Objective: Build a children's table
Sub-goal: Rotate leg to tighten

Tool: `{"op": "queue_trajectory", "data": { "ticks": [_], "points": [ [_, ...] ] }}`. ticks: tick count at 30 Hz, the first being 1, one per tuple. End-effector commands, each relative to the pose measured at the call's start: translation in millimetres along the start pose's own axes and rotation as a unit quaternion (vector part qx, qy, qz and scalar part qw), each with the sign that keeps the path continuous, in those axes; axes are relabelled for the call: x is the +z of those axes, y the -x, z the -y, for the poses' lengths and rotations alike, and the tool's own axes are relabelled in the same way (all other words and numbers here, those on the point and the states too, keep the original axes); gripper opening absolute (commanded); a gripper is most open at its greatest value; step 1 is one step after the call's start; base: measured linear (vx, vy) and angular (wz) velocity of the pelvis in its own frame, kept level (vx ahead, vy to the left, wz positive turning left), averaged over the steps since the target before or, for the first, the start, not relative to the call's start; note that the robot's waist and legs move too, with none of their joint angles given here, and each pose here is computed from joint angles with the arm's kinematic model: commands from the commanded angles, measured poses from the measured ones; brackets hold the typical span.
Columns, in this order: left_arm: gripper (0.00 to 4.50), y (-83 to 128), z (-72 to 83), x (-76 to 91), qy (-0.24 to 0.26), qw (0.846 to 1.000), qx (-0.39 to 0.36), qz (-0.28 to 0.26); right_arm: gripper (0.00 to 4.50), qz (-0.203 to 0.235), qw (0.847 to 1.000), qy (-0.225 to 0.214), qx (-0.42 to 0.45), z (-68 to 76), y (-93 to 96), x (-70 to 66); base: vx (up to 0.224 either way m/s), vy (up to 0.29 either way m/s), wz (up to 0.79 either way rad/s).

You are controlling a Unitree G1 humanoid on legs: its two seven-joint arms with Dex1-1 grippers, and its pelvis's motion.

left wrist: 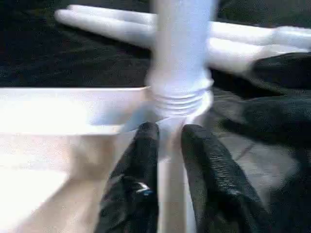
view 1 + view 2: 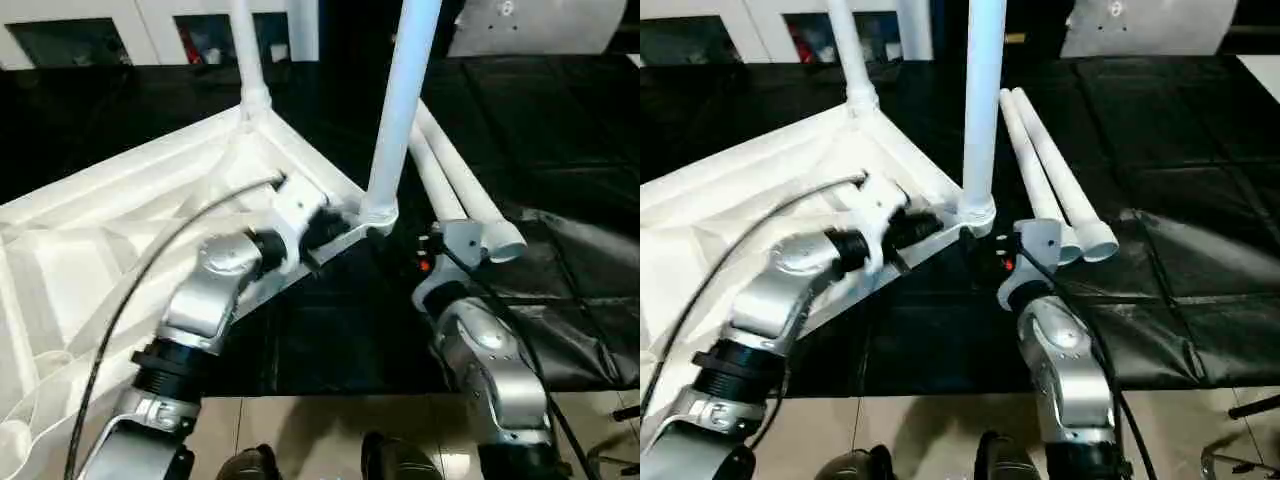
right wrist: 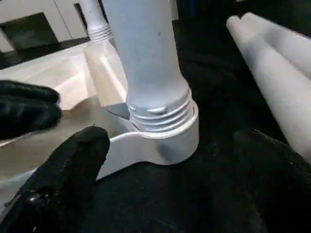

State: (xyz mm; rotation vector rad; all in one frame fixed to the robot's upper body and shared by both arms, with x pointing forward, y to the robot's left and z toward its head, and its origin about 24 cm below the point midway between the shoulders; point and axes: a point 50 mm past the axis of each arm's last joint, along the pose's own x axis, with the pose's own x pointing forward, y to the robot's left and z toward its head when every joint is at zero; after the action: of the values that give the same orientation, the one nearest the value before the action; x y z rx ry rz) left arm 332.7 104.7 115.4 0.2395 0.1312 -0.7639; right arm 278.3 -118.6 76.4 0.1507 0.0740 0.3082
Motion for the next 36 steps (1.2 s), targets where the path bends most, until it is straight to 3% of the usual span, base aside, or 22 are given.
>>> {"op": "queue_trajectory", "data": {
  "ticks": [1,3,4,6,8,13,18,26,34,36],
  "points": [
    [0.96,11.0,-15.9,-1.2,0.001,0.999,0.048,-0.009,4.50,-0.011,1.000,-0.001,0.009,-2.3,2.1,-0.6,0.000,0.000,0.00],
    [0.96,24.8,-36.3,-2.8,-0.002,0.994,0.101,-0.031,4.50,-0.033,0.999,0.008,0.028,-4.9,3.8,-4.5,0.000,0.000,0.00],
    [0.96,40.9,-55.5,-4.9,-0.008,0.987,0.152,-0.054,4.50,-0.056,0.996,0.020,0.060,-11.0,4.8,-9.6,0.000,0.000,0.00],
    [0.96,52.9,-66.3,-6.7,-0.007,0.981,0.181,-0.069,4.50,-0.075,0.993,0.025,0.084,-16.0,6.1,-13.7,0.000,0.000,0.00],
    [0.59,74.0,-81.0,-10.5,-0.032,0.968,0.224,-0.105,4.50,-0.097,0.989,0.036,0.104,-21.3,7.6,-19.6,0.000,0.000,0.00],
    [0.15,121.2,-99.3,-18.9,-0.081,0.936,0.287,-0.189,4.50,-0.120,0.986,0.034,0.115,-27.4,5.9,-25.9,0.000,0.000,0.00],
    [0.04,157.6,-99.6,-34.4,-0.097,0.906,0.313,-0.268,4.50,-0.144,0.980,0.044,0.128,-34.4,-0.6,-30.7,0.000,0.000,0.00],
    [0.04,150.2,-83.8,-41.1,-0.072,0.921,0.282,-0.259,4.50,-0.143,0.980,0.042,0.136,-43.2,-17.0,-30.4,0.000,0.000,0.00],
    [0.04,126.1,-60.3,-33.1,-0.040,0.955,0.207,-0.208,4.50,-0.151,0.978,0.059,0.133,-45.7,-68.0,-26.0,0.000,0.000,0.00],
    [0.04,118.9,-56.0,-27.8,-0.023,0.964,0.189,-0.185,4.50,-0.132,0.984,0.059,0.106,-40.9,-85.5,-17.3,0.000,0.000,0.00]
  ]
}}
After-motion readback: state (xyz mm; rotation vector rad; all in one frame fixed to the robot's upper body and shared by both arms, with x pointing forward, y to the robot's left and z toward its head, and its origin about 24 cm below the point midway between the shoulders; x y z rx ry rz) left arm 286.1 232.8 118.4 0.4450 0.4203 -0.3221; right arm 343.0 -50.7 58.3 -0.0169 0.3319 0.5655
